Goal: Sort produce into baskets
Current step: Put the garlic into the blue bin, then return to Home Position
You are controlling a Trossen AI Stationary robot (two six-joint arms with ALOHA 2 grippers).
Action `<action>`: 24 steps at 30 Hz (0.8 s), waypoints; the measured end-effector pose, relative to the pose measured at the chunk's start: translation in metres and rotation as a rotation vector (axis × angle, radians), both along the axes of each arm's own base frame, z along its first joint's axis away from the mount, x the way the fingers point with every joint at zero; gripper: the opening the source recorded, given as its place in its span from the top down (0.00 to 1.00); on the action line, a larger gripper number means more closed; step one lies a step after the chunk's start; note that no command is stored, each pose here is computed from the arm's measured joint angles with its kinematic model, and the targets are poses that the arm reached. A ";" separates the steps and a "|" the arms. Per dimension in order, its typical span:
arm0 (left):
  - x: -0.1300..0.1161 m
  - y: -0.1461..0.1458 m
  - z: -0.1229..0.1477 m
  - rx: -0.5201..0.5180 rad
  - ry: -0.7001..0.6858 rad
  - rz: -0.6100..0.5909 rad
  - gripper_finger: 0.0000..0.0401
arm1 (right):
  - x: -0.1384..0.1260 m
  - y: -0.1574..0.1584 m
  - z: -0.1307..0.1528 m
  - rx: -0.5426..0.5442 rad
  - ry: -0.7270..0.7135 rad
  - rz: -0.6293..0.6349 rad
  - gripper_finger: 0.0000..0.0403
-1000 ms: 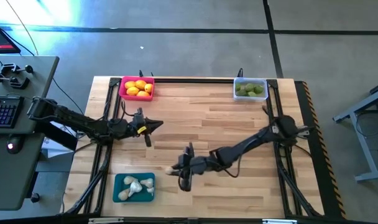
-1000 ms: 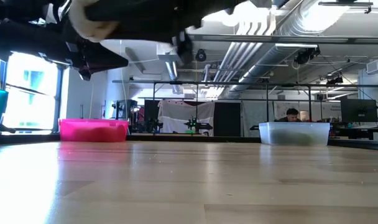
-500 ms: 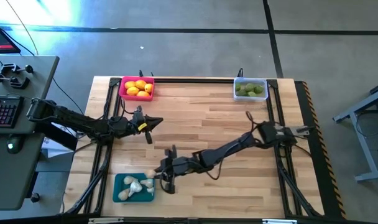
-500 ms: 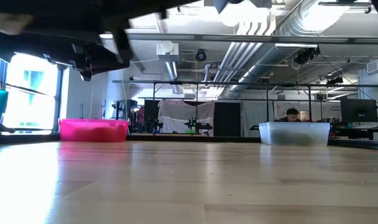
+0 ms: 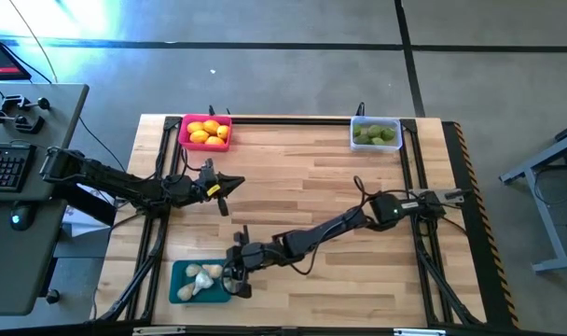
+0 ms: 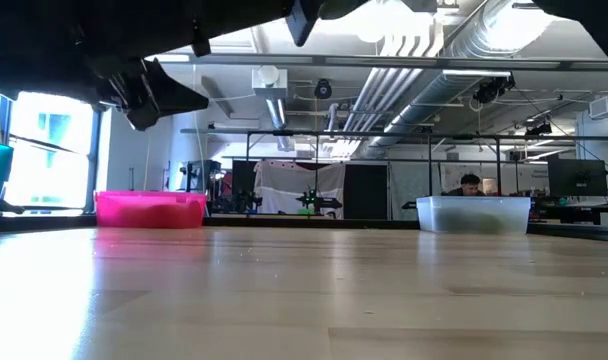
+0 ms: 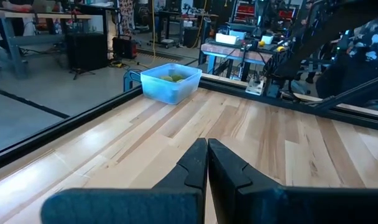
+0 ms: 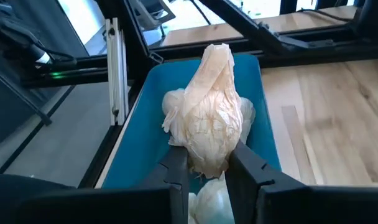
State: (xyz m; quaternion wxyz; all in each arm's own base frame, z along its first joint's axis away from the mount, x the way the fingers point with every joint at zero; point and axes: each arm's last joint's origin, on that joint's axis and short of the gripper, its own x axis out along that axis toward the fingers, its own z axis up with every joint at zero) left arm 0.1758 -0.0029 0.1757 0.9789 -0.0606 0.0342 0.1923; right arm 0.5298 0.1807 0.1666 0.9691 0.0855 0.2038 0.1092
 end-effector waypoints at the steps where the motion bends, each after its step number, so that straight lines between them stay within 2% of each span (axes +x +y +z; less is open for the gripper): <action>1: 0.000 0.000 0.000 0.000 0.000 0.000 1.00 | 0.000 0.000 -0.001 -0.001 0.004 -0.001 0.86; 5: 0.000 0.000 0.000 0.000 0.000 0.000 1.00 | -0.001 0.000 -0.002 -0.019 0.019 0.005 0.76; 12: 0.000 0.000 0.000 0.005 0.002 0.001 1.00 | -0.001 0.000 -0.003 -0.007 0.029 0.006 0.44; 16: 0.000 0.000 0.000 0.008 0.004 0.001 1.00 | -0.001 0.000 -0.003 -0.015 0.028 0.011 0.37; 18: 0.000 0.000 0.000 0.014 0.007 0.001 1.00 | -0.002 0.000 -0.005 -0.029 0.046 0.013 0.37; 20: -0.001 0.000 0.001 0.020 0.006 0.000 1.00 | -0.004 -0.001 -0.004 -0.071 0.064 -0.009 0.41; 22: -0.002 0.000 0.002 0.026 0.000 -0.003 1.00 | -0.009 0.003 0.004 -0.181 0.057 -0.045 0.52; 24: -0.004 -0.001 0.004 0.037 0.001 -0.027 1.00 | -0.013 0.004 0.014 -0.263 0.053 -0.079 0.69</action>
